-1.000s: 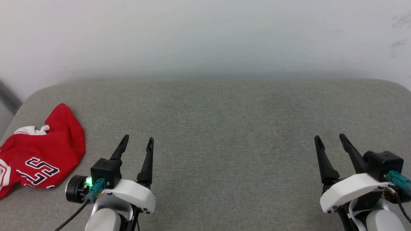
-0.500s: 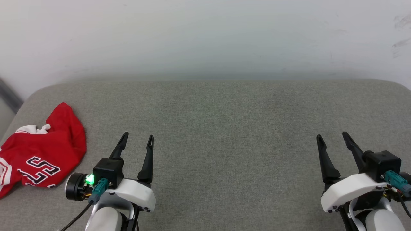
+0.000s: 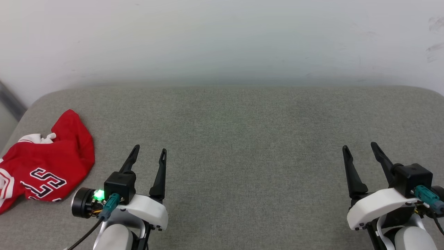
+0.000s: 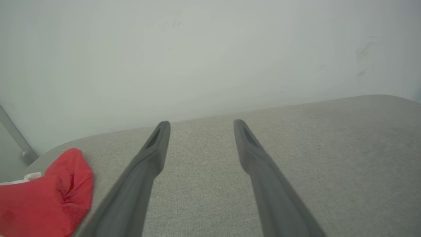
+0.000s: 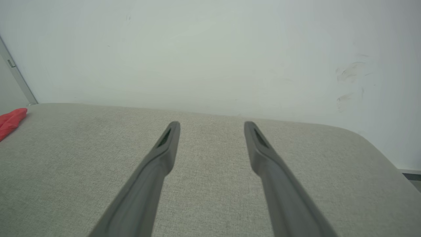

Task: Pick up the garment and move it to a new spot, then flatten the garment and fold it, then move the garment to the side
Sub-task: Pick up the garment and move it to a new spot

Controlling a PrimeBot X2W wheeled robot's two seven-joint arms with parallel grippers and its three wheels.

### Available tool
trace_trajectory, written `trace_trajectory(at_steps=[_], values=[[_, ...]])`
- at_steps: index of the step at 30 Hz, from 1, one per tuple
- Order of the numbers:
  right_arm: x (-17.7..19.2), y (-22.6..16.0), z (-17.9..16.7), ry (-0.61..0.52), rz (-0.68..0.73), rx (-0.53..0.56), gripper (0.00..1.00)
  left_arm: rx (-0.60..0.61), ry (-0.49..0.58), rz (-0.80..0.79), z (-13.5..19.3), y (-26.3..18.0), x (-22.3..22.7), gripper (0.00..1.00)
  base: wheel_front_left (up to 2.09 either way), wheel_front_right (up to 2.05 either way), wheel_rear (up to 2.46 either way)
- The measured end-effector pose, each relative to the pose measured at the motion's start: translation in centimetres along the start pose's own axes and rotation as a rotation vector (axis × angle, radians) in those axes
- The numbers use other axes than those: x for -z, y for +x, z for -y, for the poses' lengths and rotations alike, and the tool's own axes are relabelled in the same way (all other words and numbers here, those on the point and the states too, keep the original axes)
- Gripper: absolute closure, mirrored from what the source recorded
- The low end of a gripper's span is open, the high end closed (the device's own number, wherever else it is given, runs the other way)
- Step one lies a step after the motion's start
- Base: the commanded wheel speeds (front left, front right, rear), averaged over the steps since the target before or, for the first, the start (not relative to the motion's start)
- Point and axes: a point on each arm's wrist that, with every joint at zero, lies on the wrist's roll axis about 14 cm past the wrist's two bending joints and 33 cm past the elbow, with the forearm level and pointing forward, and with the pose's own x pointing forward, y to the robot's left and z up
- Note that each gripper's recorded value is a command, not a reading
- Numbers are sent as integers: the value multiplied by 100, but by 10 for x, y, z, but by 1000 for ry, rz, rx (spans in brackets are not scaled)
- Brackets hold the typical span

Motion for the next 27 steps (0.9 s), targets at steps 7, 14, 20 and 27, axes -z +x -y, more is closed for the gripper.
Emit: trace_trajectory(at_steps=[7, 14, 20, 27], values=[[1, 0, 1, 9, 0, 4, 0, -8, -13, -13, -2, 1, 4, 0, 0, 0, 0], [1, 7, -10, 11, 2, -29, 0, -55, -29, -22, -14, -2, 7, 0, 0, 0, 0], [1, 20, -41, 18, 4, -117, 0, -149, -40, -10, -44, -11, 1, 0, 0, 0, 0], [-1, 36, -92, 39, 13, -261, 0, -298, -32, -19, -90, -43, 1, 0, 0, 0, 0]])
